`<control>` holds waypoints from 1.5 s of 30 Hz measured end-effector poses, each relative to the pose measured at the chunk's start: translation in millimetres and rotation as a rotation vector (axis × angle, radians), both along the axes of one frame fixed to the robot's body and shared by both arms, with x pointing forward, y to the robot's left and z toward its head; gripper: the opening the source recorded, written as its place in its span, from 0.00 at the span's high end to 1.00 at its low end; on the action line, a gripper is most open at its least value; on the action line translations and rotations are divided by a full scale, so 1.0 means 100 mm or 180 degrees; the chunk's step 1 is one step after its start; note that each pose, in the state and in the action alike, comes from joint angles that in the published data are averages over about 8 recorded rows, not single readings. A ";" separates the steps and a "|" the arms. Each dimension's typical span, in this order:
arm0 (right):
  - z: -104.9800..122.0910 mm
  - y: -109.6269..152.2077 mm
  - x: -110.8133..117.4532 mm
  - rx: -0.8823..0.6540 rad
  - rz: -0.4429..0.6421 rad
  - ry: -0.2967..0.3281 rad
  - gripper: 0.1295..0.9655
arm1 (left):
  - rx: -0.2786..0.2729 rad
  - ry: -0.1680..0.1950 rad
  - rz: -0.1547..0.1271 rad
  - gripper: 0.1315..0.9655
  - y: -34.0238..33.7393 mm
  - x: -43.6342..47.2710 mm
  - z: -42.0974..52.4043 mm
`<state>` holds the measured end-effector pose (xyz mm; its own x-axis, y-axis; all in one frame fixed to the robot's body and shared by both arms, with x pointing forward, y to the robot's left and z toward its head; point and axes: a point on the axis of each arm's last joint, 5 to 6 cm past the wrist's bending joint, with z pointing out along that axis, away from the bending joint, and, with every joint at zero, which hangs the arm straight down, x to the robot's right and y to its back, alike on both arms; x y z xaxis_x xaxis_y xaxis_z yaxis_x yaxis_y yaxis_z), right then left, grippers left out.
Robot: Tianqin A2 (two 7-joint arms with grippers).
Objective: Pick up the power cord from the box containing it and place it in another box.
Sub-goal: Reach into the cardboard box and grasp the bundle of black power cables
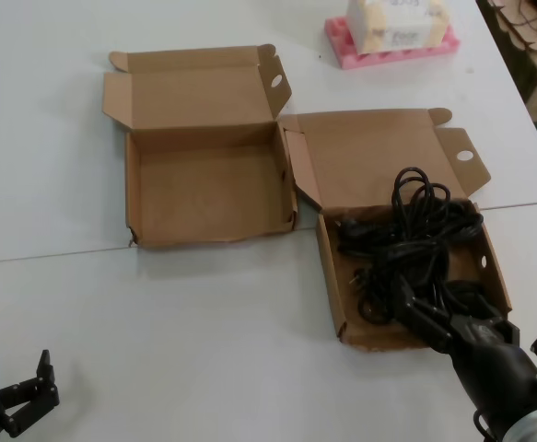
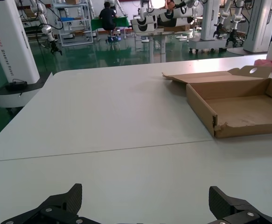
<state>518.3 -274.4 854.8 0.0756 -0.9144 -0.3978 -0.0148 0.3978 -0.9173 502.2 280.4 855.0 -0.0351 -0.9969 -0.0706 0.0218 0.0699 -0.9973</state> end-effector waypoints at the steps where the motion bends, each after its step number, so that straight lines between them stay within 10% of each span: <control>1: 0.00 0.00 0.00 0.0000 0.0000 0.0000 0.00 | 0.0000 0.0000 0.0000 0.00 0.000 0.000 0.000; 30: -0.03 -0.25 0.22 0.0011 -0.0130 -0.0024 0.00 | 0.0000 0.0000 0.0000 0.08 0.000 0.000 0.000; 45: -0.11 0.03 0.92 -0.1839 0.0116 0.0178 0.00 | 0.0000 0.0000 0.0000 0.34 0.000 0.000 0.000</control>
<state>609.9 -271.9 843.5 0.1042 -0.9815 0.1607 -0.0739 -0.1688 -0.9829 502.2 280.4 855.0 -0.0351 -0.9969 -0.0707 0.0218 0.0700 -0.9973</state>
